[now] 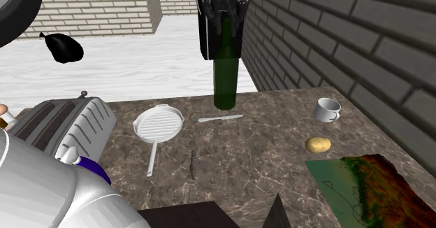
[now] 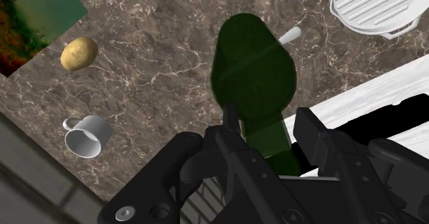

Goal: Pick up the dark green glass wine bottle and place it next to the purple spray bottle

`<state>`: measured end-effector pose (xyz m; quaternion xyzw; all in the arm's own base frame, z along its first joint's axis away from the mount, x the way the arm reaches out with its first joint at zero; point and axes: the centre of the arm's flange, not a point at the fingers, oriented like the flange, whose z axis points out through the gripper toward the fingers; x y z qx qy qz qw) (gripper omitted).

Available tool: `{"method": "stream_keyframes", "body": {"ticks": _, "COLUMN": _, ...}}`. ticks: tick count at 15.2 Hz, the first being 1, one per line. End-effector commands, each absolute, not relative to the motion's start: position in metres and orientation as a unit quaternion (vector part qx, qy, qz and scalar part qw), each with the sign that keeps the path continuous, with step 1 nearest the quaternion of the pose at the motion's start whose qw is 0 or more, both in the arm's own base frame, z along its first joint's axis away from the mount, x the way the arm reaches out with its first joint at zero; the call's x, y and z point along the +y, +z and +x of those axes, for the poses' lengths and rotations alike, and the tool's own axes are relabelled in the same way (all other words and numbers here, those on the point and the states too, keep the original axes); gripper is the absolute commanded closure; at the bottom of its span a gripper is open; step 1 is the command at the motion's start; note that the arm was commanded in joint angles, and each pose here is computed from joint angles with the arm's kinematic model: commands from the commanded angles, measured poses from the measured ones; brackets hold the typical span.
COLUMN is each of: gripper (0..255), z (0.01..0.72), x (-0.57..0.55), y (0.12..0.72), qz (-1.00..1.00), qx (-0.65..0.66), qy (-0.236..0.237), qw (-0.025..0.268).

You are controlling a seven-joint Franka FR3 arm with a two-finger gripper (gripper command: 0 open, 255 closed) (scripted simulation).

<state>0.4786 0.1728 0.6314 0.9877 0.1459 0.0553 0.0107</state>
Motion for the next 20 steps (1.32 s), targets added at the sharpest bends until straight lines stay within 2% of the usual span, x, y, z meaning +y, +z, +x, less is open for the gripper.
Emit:
{"method": "stream_keyframes", "body": {"ticks": 1, "gripper": 255, "z": 0.477, "x": 0.173, "y": 0.642, "qz": 0.988, "qx": 0.146, "qy": 0.055, "qw": 0.011}}
{"method": "stream_keyframes", "body": {"ticks": 20, "gripper": 255, "z": 0.477, "x": 0.173, "y": 0.743, "qz": 0.988, "qx": 0.146, "qy": 0.055, "qw": 0.011}}
